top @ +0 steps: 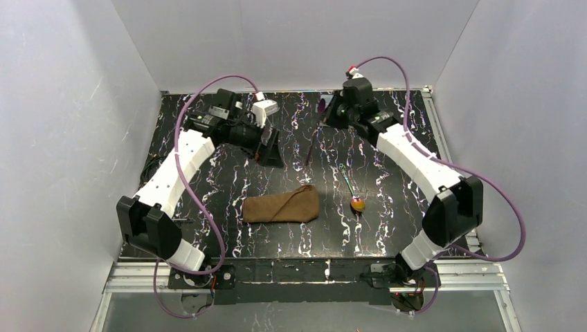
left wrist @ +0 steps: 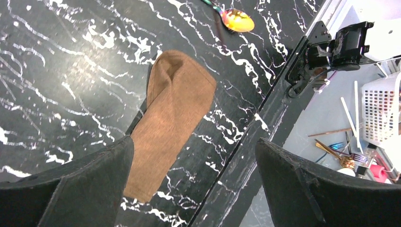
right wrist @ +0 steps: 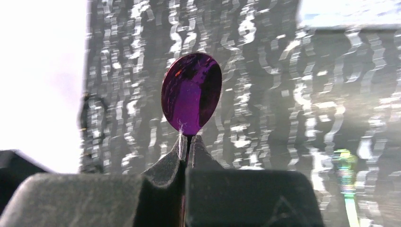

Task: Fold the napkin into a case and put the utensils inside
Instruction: Pass from the right arm to the left

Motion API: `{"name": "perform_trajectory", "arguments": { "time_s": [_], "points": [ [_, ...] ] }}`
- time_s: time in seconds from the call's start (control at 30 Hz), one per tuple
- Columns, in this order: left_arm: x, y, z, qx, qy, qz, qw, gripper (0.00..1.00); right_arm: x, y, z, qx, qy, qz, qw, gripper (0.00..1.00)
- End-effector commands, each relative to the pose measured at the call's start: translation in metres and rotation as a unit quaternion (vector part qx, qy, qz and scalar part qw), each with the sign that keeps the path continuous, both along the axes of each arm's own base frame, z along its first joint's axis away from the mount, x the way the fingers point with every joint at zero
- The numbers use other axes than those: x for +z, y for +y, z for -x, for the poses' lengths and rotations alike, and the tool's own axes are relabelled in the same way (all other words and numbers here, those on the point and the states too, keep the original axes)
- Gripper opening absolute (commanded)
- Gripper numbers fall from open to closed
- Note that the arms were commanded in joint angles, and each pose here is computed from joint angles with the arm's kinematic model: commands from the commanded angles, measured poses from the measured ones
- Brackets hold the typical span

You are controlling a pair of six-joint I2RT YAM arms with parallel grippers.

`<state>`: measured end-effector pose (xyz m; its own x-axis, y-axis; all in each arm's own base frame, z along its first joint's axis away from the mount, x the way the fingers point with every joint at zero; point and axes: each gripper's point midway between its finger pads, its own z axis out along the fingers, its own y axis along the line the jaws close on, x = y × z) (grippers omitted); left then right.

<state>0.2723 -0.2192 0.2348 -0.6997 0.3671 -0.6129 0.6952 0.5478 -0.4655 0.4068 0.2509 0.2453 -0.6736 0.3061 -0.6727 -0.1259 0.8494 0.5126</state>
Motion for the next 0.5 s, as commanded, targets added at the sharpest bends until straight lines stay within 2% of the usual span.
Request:
{"name": "perform_trajectory", "arguments": {
  "time_s": [0.0, 0.13, 0.33, 0.4, 0.43, 0.47],
  "points": [
    [0.013, -0.020, -0.008, 0.009, -0.041, 0.016, 0.999, 0.99, 0.041, 0.047, 0.013, -0.040, -0.007, -0.135, 0.990, 0.01],
    [0.018, -0.027, -0.014, 0.015, -0.035, 0.032, 0.999, 0.95, 0.057, 0.070, 0.023, -0.038, -0.008, -0.174, 0.984, 0.01],
    [0.004, -0.028, -0.009, 0.008, -0.019, 0.028, 0.999, 0.81, 0.067, 0.086, 0.030, -0.039, -0.008, -0.207, 0.977, 0.01],
    [0.002, -0.028, -0.005, 0.003, -0.016, 0.031, 0.999, 0.71, 0.066, 0.092, 0.035, -0.034, -0.003, -0.216, 0.976, 0.01],
    [0.002, -0.029, -0.004, -0.002, -0.013, 0.035, 0.999, 0.64, 0.066, 0.094, 0.036, -0.033, -0.002, -0.219, 0.975, 0.01],
    [0.002, -0.030, -0.003, -0.005, -0.010, 0.038, 0.999, 0.52, 0.065, 0.097, 0.038, -0.030, 0.000, -0.222, 0.975, 0.01]
  ]
}}
